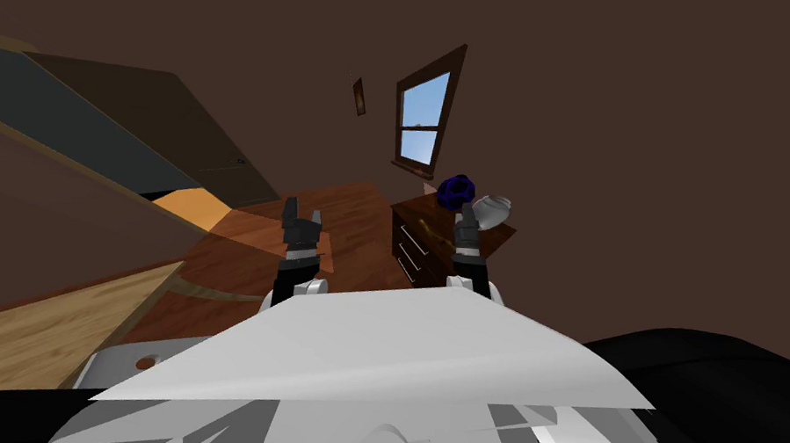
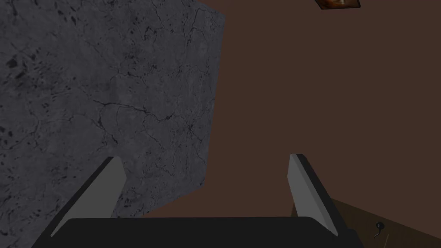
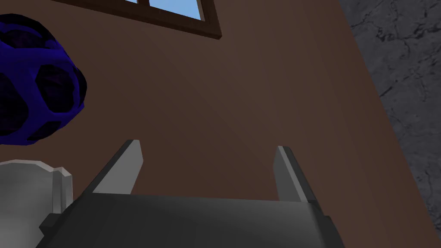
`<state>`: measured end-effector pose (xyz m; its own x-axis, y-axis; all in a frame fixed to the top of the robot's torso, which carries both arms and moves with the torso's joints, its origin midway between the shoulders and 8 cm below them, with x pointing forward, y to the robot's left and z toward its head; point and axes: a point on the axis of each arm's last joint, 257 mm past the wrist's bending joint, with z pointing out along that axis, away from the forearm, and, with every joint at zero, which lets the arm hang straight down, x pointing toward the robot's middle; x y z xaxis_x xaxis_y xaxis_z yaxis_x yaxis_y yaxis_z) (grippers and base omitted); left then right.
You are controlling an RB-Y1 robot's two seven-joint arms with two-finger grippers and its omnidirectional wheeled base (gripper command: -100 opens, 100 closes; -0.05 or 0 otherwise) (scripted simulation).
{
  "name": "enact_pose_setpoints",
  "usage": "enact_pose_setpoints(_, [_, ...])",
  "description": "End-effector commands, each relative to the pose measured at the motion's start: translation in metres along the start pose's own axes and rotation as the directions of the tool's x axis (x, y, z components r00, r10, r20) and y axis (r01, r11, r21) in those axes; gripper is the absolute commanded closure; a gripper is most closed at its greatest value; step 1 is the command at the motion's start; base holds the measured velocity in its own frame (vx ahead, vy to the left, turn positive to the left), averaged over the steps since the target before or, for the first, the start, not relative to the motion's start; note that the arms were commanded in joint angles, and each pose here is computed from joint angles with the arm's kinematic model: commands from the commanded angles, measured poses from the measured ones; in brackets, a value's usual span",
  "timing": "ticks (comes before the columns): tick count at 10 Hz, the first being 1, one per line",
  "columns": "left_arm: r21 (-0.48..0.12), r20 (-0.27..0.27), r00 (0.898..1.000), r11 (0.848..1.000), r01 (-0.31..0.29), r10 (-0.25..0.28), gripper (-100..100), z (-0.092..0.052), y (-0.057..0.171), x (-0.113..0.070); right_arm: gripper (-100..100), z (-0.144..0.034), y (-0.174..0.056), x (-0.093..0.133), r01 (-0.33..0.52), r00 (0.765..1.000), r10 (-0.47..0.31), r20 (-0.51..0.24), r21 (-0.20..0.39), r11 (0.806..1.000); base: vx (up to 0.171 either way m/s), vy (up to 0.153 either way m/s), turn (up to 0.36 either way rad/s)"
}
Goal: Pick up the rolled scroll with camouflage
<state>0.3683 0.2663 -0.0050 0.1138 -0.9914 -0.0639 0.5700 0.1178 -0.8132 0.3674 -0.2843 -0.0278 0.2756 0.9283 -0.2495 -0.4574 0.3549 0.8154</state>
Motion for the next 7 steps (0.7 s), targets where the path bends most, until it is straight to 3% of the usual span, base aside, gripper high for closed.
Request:
enact_pose_setpoints(1, [0.0, 0.0, 1.0, 1.0, 0.0, 0.0, 0, 0.0, 0.0, 0.0, -100, -0.001, -0.003, 0.004, 0.018, 0.999, -0.018, -0.028, 0.005, 1.0, -0.008, 0.023, -0.003])
enact_pose_setpoints(3, [0.0, 0.0, 1.0, 1.0, 0.0, 0.0, 0, 0.0, 0.0, 0.0, -100, -0.006, -0.014, 0.01, 0.054, 0.995, -0.052, -0.081, 0.025, 0.998, -0.036, 0.089, -0.005])
enact_pose_setpoints(7, [0.0, 0.0, 1.0, 1.0, 0.0, 0.0, 0, 0.0, 0.0, 0.0, -100, -0.034, -0.059, 0.023, 0.162, 0.966, -0.134, -0.22, 0.114, 0.98, -0.041, 0.177, 0.005])
